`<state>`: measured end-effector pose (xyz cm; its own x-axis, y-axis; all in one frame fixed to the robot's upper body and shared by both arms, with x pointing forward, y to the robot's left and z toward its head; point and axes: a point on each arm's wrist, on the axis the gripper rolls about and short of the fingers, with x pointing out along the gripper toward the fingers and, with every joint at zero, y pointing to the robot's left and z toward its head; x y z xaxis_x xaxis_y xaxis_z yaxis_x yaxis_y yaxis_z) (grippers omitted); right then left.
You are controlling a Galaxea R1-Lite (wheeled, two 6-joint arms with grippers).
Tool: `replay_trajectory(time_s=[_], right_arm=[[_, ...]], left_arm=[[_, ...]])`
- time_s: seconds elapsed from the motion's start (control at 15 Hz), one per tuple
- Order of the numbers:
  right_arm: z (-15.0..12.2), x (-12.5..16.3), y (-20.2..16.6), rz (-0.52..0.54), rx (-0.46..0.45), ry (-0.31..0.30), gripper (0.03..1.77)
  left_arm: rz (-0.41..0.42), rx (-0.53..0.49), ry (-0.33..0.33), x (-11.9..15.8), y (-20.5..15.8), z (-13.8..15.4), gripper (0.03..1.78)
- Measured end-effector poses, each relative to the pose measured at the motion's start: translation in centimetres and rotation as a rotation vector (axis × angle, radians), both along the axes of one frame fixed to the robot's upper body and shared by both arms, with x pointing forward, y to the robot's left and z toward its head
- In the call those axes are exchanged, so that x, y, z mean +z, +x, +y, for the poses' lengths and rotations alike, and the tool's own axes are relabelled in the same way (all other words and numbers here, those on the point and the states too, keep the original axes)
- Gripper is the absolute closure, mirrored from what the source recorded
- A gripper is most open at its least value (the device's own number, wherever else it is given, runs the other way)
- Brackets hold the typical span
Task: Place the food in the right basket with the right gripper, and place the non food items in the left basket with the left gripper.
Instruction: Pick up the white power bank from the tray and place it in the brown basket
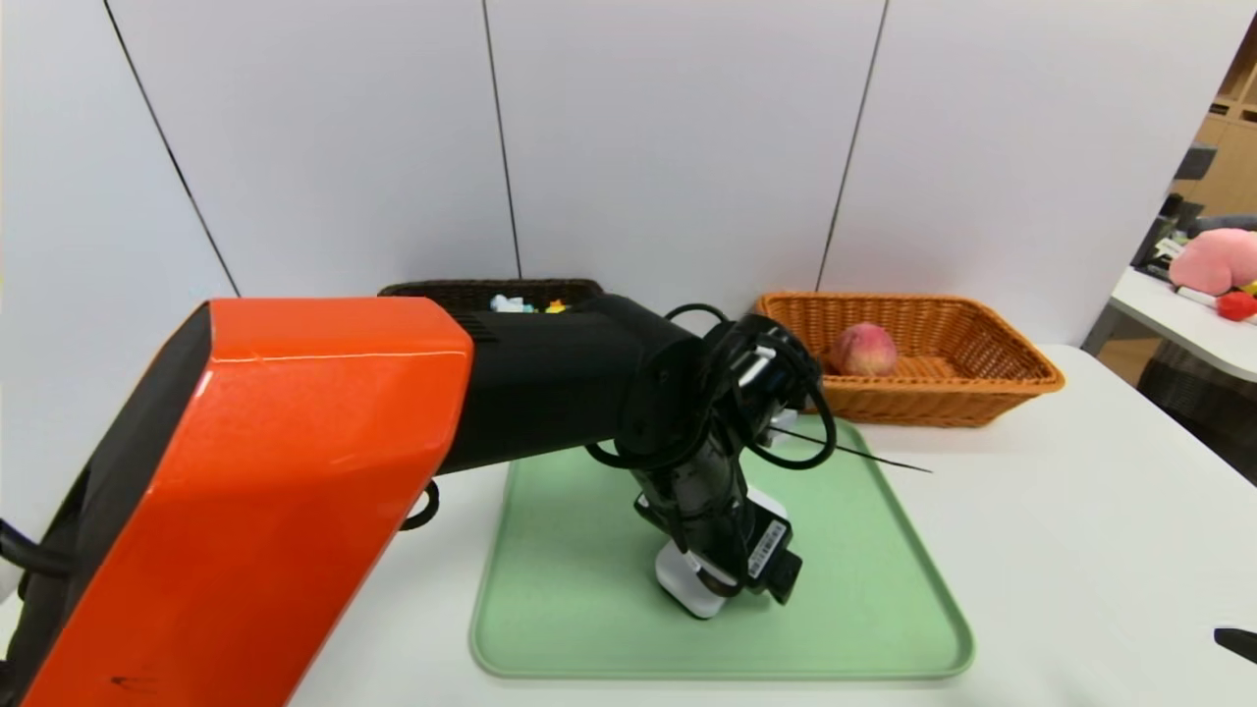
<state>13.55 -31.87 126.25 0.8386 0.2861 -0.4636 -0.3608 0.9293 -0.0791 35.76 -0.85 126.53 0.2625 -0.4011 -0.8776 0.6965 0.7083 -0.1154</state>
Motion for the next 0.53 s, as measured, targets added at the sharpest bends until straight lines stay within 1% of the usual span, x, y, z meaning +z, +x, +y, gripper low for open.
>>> replay_trajectory(time_s=[0.33, 0.47, 0.53], right_arm=[[-0.01, 0.02, -0.01, -0.001, 0.000, 0.001, 0.10], [-0.02, 0.03, -0.06, -0.003, 0.001, 0.001, 0.10], [-0.04, 0.04, -0.08, -0.004, 0.000, 0.001, 0.10]], left_arm=[[0.008, 0.013, 0.014, -0.83, 0.41, -0.12, 0.12], [-0.003, 0.026, 0.030, -0.93, 0.52, -0.01, 0.12], [-0.004, 0.032, 0.035, -0.97, 0.63, 0.09, 0.15]])
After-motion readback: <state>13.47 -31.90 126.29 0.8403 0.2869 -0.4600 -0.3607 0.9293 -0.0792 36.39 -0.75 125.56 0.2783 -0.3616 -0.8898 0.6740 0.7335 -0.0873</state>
